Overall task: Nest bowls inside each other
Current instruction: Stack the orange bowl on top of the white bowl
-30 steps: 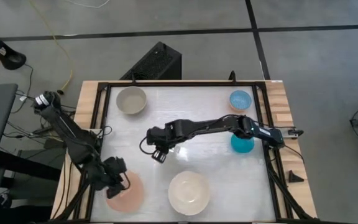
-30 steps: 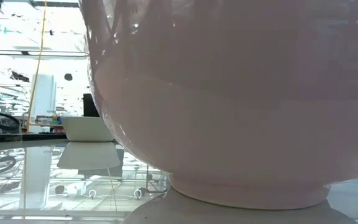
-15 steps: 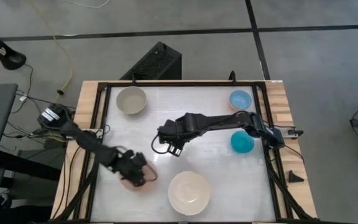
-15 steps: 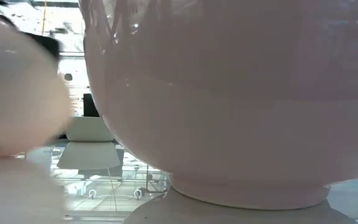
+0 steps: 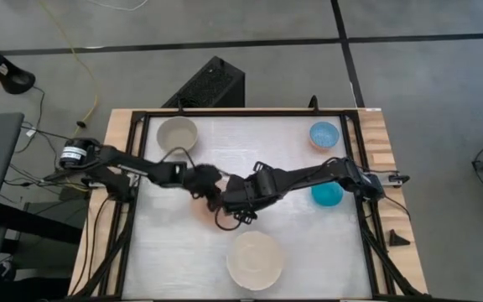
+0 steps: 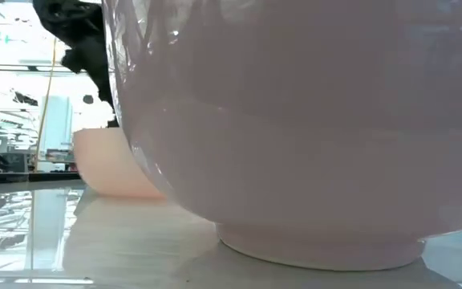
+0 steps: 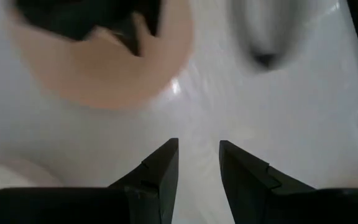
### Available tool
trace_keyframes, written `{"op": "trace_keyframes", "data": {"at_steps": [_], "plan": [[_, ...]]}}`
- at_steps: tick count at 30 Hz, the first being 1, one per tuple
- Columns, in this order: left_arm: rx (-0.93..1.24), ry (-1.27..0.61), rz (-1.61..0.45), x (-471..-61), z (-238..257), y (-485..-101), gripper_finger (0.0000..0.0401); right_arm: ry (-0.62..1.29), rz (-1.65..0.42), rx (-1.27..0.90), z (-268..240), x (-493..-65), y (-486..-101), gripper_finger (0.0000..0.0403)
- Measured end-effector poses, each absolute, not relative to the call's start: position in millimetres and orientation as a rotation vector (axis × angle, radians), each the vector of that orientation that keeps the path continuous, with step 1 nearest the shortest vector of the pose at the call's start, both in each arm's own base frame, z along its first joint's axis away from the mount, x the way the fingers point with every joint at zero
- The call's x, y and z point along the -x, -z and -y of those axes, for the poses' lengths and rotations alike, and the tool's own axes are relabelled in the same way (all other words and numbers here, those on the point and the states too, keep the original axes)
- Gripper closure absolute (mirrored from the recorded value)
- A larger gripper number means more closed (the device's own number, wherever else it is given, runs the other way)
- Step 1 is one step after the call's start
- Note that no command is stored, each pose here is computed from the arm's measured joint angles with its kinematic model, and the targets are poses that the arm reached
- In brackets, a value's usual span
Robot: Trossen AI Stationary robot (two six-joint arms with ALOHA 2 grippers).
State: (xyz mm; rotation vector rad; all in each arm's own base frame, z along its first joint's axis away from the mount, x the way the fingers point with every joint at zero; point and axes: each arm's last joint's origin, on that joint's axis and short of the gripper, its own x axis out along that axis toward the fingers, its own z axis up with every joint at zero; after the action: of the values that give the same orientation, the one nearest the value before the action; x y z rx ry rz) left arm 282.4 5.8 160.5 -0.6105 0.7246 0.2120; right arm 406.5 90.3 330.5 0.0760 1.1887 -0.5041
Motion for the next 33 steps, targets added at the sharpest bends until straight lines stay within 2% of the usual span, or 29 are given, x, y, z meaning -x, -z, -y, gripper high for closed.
{"op": "trace_keyframes", "data": {"at_steps": [7,11,15,25,29,33], "plan": [[0.595,-0.142,-0.585,-266,-51,-196,0.0237,0.359,-1.036,-0.053,-108,-410,-348,0.0255],[0.592,-0.103,-0.465,-246,-70,-227,0.0237,0.251,-0.948,-0.067,-114,-417,-357,0.0255],[0.574,-0.116,-0.365,-217,-79,-257,0.0237,0.175,-0.883,-0.105,-115,-430,-348,0.0255],[0.571,-0.1,-0.157,-142,-50,-310,0.0237,0.003,-0.759,-0.229,-120,-450,-303,0.0255],[0.581,-0.111,-0.059,-112,-34,-322,0.0237,-0.069,-0.604,-0.337,-115,-441,-294,0.0255],[0.59,-0.122,0.032,-88,-22,-329,0.0237,-0.084,-0.549,-0.396,-98,-417,-267,0.0256]]}}
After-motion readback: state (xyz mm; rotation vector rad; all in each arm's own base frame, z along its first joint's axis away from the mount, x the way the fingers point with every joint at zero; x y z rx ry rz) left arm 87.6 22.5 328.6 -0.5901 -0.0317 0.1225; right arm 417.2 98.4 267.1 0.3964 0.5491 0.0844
